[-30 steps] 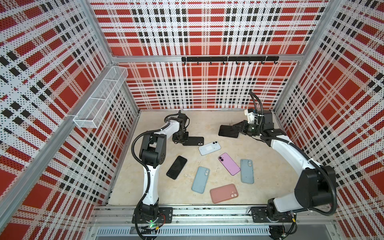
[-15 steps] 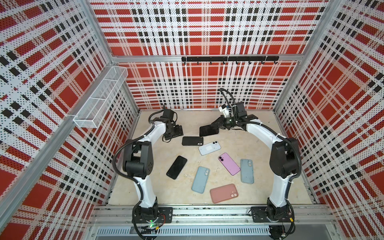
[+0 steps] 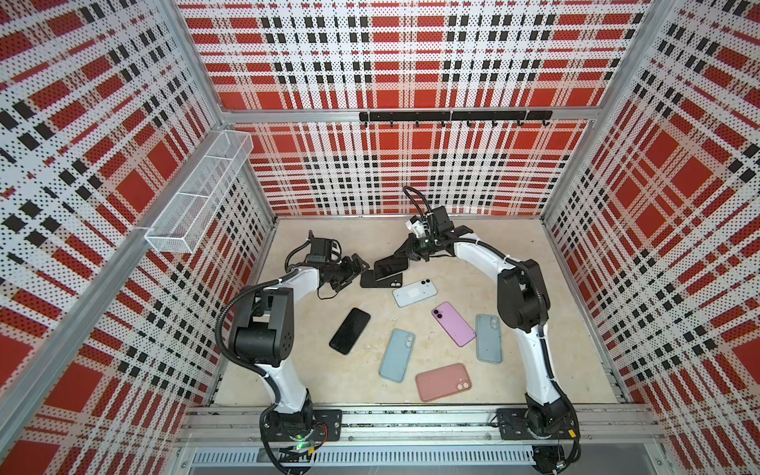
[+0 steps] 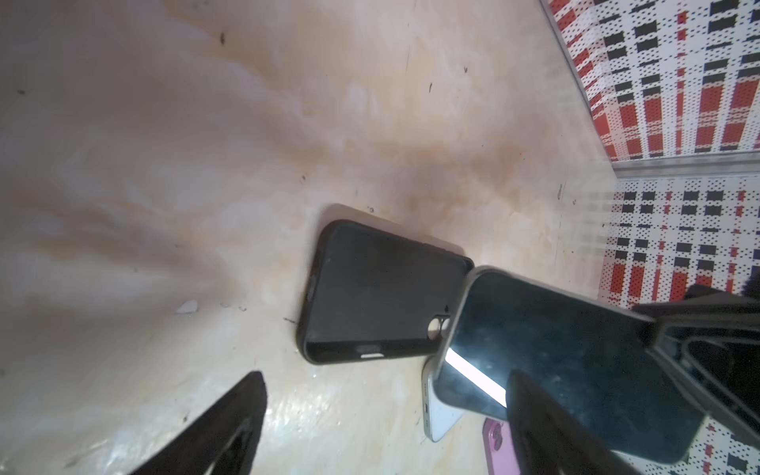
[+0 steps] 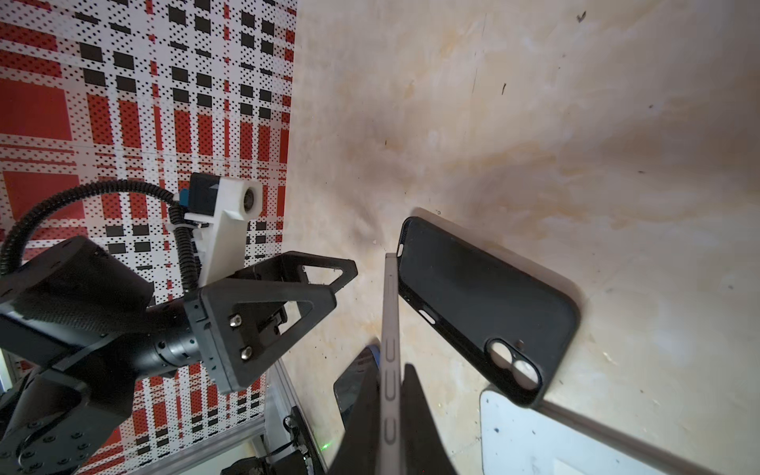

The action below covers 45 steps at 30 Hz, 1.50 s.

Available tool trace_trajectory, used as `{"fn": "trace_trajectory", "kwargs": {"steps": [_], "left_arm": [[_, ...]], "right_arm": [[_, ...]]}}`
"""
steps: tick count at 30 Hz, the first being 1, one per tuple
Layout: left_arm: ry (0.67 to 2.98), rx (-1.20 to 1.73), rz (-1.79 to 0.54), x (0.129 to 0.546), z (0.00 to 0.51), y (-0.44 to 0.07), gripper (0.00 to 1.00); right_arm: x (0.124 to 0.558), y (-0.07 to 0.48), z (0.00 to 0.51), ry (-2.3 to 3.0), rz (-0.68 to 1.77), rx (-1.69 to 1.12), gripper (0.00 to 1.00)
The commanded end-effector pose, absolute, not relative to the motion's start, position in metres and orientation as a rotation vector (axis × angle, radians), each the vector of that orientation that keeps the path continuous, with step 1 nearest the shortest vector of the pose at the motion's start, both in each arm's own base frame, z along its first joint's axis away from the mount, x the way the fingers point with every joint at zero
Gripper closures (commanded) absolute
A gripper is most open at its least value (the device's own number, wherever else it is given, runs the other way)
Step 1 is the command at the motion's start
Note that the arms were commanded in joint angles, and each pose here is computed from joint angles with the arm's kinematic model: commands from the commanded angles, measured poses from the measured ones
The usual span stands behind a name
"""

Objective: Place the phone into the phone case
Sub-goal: 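Carry the black phone toward the case with the right gripper while left holds case, then lower the phone into the case with the right gripper while left steadies it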

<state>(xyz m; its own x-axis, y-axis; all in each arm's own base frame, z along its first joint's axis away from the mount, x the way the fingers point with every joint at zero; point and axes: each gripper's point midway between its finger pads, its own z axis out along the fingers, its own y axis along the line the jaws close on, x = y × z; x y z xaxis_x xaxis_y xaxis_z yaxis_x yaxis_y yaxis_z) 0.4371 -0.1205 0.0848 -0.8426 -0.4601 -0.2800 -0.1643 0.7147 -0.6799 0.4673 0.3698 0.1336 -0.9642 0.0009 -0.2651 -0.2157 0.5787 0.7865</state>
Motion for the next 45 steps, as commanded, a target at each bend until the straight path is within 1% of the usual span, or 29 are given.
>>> {"fn": "trace_trajectory", "kwargs": {"steps": [1,14,25,34,43,45], "left_arm": [[2.417,-0.502,-0.951,0.449,0.094,-0.122,0.08],[2.461,-0.583,-0.916,0.444,0.061,-0.121,0.08],[2.469,-0.596,-0.919,0.444,0.051,-0.129,0.08],[2.482,-0.601,-0.936,0.445,0.043,-0.138,0.09],[2.485,-0.6,-0.941,0.446,0.042,-0.143,0.08],[2.485,-0.595,-0.945,0.447,0.042,-0.144,0.08]], "right_arm": [[0.473,0.385,0.142,2.538,1.393,-0.175,1.0],[0.482,0.394,0.097,2.598,1.37,-0.076,1.0],[0.487,0.393,0.057,2.656,1.324,-0.035,1.0],[0.487,0.389,0.032,2.695,1.22,-0.031,1.0],[0.488,0.397,0.019,2.688,1.213,-0.023,0.93],[0.489,0.398,0.016,2.688,1.21,-0.022,0.88]]}}
